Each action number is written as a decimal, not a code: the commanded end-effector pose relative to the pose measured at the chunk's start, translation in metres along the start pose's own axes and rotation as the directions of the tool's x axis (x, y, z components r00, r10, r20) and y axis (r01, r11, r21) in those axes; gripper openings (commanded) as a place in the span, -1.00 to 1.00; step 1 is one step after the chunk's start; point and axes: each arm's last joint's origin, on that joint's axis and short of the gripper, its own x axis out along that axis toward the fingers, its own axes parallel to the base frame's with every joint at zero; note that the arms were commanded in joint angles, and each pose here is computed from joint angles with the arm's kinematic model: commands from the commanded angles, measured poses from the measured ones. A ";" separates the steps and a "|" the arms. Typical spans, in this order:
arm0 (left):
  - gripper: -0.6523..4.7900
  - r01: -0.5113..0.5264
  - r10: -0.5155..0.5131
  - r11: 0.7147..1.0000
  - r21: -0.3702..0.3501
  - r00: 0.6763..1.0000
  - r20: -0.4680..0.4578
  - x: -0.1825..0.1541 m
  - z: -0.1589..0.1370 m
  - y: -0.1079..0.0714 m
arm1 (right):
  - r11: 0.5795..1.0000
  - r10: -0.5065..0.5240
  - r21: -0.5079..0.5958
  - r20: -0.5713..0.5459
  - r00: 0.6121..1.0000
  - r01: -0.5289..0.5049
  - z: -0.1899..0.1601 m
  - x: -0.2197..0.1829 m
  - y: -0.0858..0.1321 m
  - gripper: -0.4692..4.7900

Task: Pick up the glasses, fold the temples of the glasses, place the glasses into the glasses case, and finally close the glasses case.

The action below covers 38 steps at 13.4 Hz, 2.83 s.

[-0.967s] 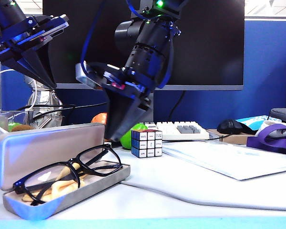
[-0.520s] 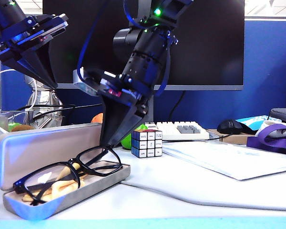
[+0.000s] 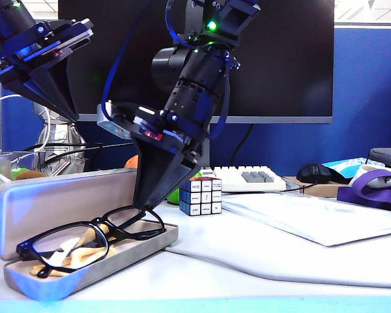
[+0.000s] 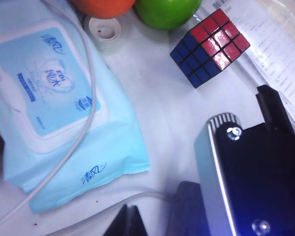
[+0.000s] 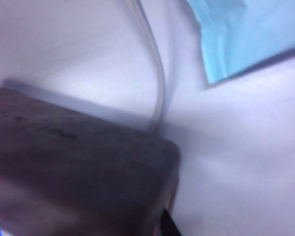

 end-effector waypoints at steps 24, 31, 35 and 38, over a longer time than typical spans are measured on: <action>-0.78 0.304 -0.258 0.941 0.150 0.930 -0.263 0.017 -0.023 -0.002 | 0.727 0.133 0.686 -0.188 0.973 0.033 -0.028 0.005 0.006 -0.82; -0.78 0.329 -0.279 0.931 0.155 0.919 -0.279 0.019 -0.028 -0.001 | 0.707 0.159 0.707 -0.127 0.979 -0.023 -0.036 0.021 0.001 -0.82; -0.78 0.320 -0.269 0.934 0.159 0.923 -0.277 0.019 -0.028 -0.001 | 0.686 0.170 0.727 -0.131 0.977 -0.022 -0.047 0.005 -0.010 -0.82; -0.78 0.319 -0.269 0.934 0.162 0.924 -0.273 0.020 -0.027 -0.001 | 0.688 0.146 0.725 -0.080 0.986 -0.043 -0.060 -0.021 -0.029 -0.82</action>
